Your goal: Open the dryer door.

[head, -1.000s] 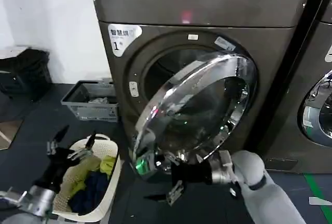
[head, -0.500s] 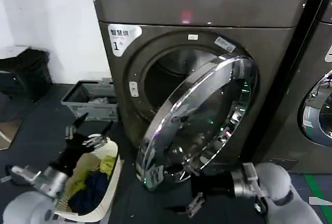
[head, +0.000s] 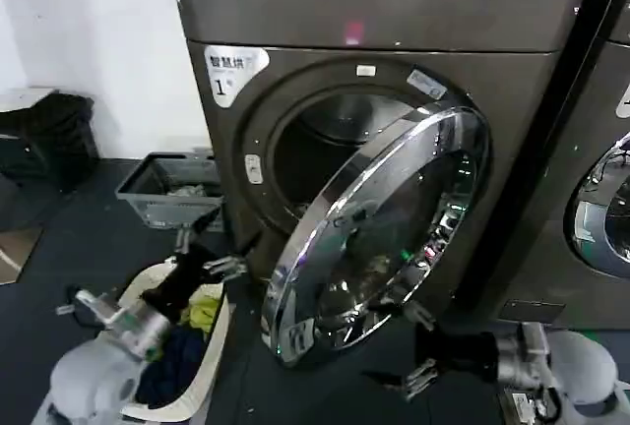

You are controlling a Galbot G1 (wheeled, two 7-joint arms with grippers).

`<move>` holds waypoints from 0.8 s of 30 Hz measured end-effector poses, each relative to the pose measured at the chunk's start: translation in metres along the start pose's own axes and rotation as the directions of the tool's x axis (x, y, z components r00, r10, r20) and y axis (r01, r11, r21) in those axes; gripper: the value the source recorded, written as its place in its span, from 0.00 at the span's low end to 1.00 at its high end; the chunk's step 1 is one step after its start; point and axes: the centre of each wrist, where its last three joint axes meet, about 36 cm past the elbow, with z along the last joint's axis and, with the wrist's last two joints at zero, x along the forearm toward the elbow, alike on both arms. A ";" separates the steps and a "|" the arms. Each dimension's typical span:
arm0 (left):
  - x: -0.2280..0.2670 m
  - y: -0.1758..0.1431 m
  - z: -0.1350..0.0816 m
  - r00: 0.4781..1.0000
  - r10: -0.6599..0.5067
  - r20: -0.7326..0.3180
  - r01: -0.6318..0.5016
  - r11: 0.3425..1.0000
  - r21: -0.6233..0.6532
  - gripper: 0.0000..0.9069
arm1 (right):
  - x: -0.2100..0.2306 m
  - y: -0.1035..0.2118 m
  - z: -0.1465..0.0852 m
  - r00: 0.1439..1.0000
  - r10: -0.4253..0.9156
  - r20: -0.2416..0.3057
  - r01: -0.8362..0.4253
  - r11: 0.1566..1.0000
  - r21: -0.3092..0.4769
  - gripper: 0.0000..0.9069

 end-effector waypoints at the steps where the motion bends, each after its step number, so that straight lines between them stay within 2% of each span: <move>1: -0.002 -0.003 0.001 1.000 0.017 -0.003 -0.017 1.000 0.004 1.00 | 0.007 0.000 -0.001 1.000 0.019 -0.002 -0.019 1.000 0.004 1.00; 11: -0.018 -0.022 0.011 0.992 0.124 -0.018 -0.123 0.991 0.060 1.00 | 0.065 0.006 -0.023 0.980 0.194 -0.045 -0.190 0.979 0.079 1.00; 16: -0.020 -0.032 0.011 0.985 0.172 -0.017 -0.170 0.983 0.073 1.00 | 0.096 0.011 -0.032 0.938 0.343 -0.052 -0.335 0.935 0.115 1.00; 19: -0.020 -0.036 0.010 0.981 0.191 -0.018 -0.189 0.979 0.074 1.00 | 0.119 0.014 -0.039 0.892 0.450 -0.041 -0.440 0.886 0.145 1.00; 24: -0.019 -0.046 0.009 0.973 0.230 -0.020 -0.228 0.970 0.082 1.00 | 0.153 0.028 -0.057 0.794 0.608 0.014 -0.601 0.780 0.175 1.00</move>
